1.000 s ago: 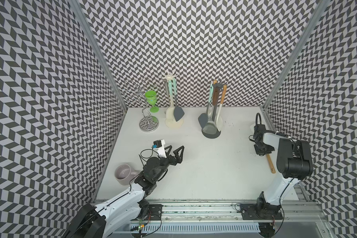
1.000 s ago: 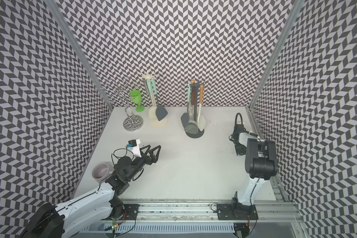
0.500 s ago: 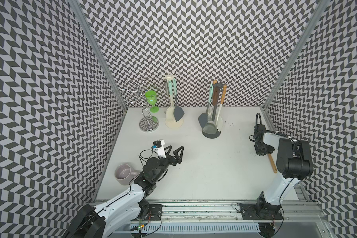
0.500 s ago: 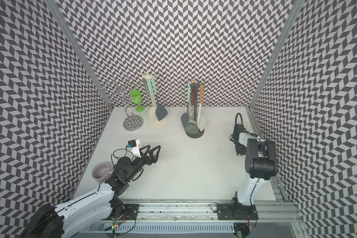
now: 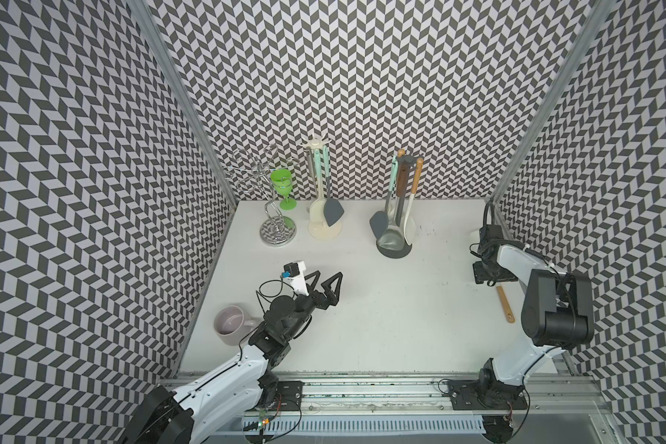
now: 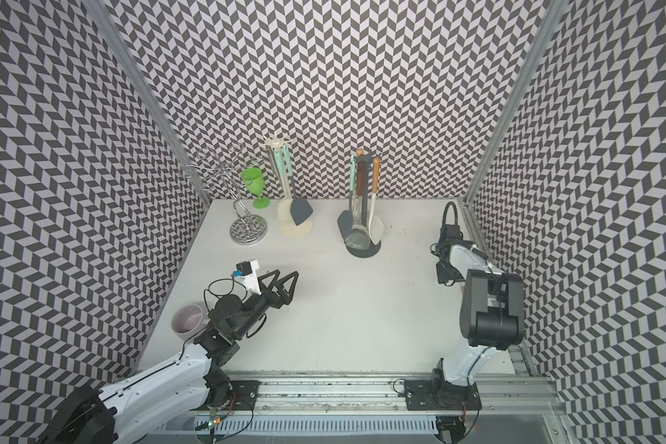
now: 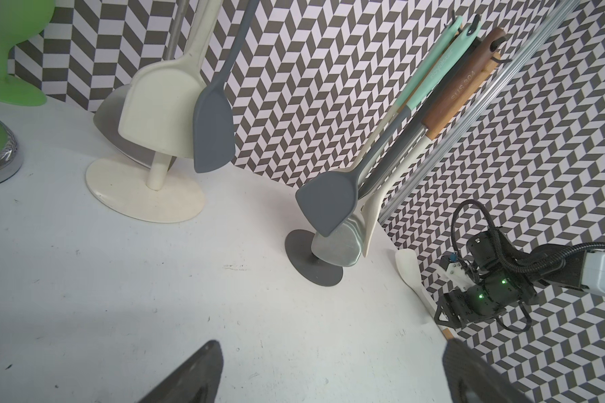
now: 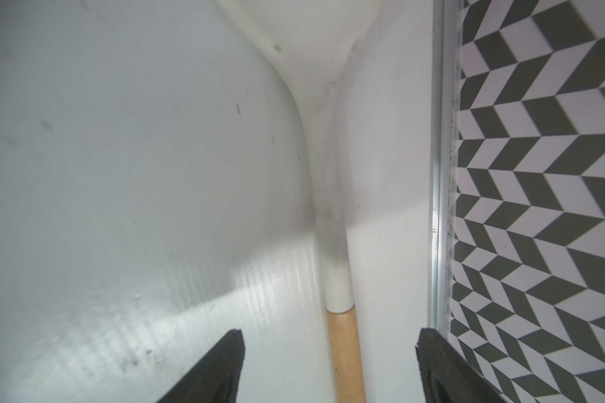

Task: Take the spatula off the kitchen utensil rack
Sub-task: Place the spatula at the center of the board.

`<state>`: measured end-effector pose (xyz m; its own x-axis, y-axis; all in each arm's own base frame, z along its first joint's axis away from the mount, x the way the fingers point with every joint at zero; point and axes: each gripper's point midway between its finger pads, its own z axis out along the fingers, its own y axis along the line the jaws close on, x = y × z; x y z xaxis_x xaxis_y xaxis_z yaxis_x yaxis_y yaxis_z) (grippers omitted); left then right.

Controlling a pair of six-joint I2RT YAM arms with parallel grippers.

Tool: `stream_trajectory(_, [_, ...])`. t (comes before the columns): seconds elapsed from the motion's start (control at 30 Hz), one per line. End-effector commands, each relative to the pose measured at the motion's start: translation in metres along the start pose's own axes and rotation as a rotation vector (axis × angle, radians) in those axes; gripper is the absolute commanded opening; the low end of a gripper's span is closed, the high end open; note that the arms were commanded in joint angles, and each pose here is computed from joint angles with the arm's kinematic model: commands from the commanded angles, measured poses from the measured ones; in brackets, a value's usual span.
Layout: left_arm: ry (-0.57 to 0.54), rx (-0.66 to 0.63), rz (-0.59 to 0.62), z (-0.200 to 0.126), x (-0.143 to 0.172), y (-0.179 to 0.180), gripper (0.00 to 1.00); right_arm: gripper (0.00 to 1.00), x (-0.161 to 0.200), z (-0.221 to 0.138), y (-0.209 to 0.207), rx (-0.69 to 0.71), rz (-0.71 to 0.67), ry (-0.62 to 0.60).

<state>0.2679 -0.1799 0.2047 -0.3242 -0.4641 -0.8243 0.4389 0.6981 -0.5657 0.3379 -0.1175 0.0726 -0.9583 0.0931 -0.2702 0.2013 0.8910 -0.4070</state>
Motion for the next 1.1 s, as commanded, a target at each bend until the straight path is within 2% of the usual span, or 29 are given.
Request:
stream_trajectory(0.0, [-0.019, 0.043, 0.011, -0.002, -0.005, -0.008, 1.00, 0.85, -0.018, -0.035, -0.003, -0.046, 0.112, -0.120])
stream_trajectory(0.13, [-0.024, 0.068, 0.015, -0.002, -0.011, -0.016, 1.00, 0.88, -0.037, -0.070, -0.008, -0.037, 0.230, -0.239])
stream_trajectory(0.23, [-0.025, 0.092, 0.025, -0.003, -0.012, -0.021, 1.00, 0.95, -0.051, -0.096, 0.004, -0.069, 0.309, -0.335])
stream_trajectory(0.33, [-0.019, 0.094, 0.041, -0.002, -0.008, -0.021, 1.00, 1.00, -0.063, -0.124, 0.025, -0.136, 0.319, -0.422])
stream_trajectory(0.53, [0.015, 0.107, 0.080, 0.008, -0.001, -0.025, 1.00, 1.00, -0.079, -0.171, 0.064, -0.433, 0.356, -0.544])
stream_trajectory(0.6, [0.024, 0.115, 0.101, 0.011, 0.002, -0.027, 1.00, 1.00, -0.080, -0.185, 0.079, -0.554, 0.328, -0.581])
stream_trajectory(0.63, [0.028, 0.114, 0.108, 0.012, 0.003, -0.028, 1.00, 1.00, -0.081, -0.188, 0.078, -0.561, 0.337, -0.609])
stream_trajectory(0.67, [0.032, 0.114, 0.118, 0.013, 0.004, -0.029, 1.00, 1.00, -0.084, -0.194, 0.077, -0.580, 0.347, -0.654])
stream_trajectory(0.7, [0.033, 0.112, 0.126, 0.015, 0.004, -0.029, 1.00, 1.00, -0.082, -0.207, 0.091, -0.690, 0.317, -0.684])
stream_trajectory(0.83, [0.055, 0.099, 0.145, 0.021, 0.009, -0.028, 1.00, 1.00, -0.078, -0.241, 0.102, -0.879, 0.279, -0.884])
stream_trajectory(0.97, [0.069, 0.088, 0.163, 0.028, 0.013, -0.029, 1.00, 0.98, -0.079, -0.267, 0.109, -0.992, 0.226, -1.023])
stream_trajectory(1.07, [0.080, 0.085, 0.176, 0.035, 0.016, -0.030, 1.00, 0.93, -0.085, -0.278, 0.119, -1.052, 0.162, -1.069])
